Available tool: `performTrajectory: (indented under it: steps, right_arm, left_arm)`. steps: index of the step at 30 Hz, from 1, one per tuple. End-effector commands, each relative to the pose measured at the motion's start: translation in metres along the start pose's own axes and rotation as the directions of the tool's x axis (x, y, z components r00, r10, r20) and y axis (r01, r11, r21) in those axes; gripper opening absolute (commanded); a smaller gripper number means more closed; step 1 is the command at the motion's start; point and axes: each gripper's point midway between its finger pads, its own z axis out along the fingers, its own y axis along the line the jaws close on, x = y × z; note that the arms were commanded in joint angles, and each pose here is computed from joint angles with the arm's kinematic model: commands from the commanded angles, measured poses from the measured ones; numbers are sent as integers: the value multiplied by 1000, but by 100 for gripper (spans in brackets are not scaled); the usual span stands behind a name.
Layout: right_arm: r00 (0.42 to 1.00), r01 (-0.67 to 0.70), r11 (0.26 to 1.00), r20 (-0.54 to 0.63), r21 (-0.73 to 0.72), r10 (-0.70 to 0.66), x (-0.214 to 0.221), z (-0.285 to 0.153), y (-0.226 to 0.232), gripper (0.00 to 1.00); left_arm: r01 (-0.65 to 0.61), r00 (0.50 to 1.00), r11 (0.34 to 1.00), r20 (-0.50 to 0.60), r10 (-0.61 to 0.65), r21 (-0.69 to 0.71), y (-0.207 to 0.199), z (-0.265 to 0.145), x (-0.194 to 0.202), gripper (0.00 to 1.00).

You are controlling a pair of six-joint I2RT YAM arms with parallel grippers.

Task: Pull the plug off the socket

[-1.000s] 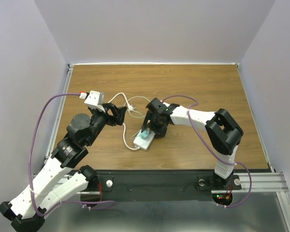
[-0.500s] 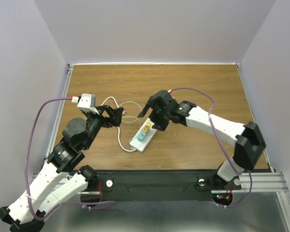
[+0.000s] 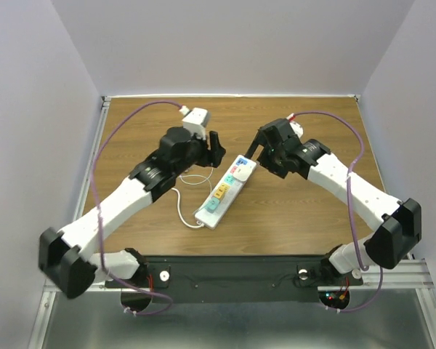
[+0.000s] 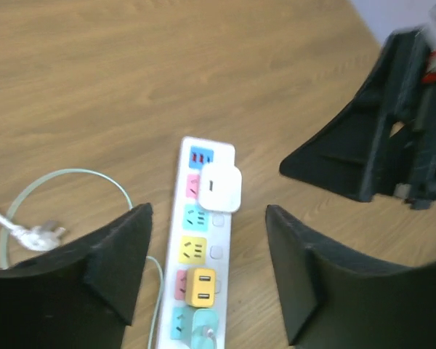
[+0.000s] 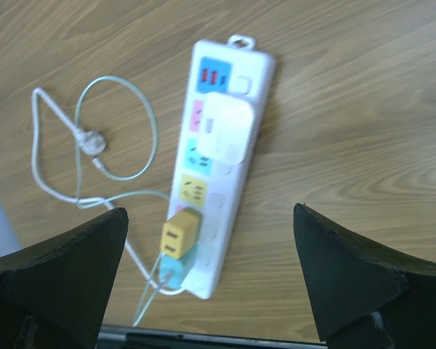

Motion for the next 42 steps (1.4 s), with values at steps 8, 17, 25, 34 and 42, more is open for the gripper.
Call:
performTrajectory:
  steps: [8, 17, 25, 34, 42]
  right_arm:
    - [994, 105, 990, 25, 97, -108, -34, -1, -36, 95]
    - [975, 137, 989, -167, -59, -145, 10, 57, -6, 91]
    - [958, 148, 975, -220, -168, -184, 32, 92, 9, 91]
    - [956, 95, 985, -262, -142, -130, 50, 117, 0, 93]
    - [951, 44, 993, -300, -113, -76, 57, 130, -7, 91]
  left_arm:
    - [-57, 970, 990, -226, 85, 129, -12, 61, 50, 2]
    - [-28, 957, 996, -286, 51, 86, 2, 77, 82, 0]
    - [9, 949, 999, -316, 7, 50, 8, 87, 93, 0]
    - [27, 953, 999, -302, -20, 19, 21, 75, 102, 0]
    - [44, 924, 998, -377, -59, -47, 39, 96, 139, 0]
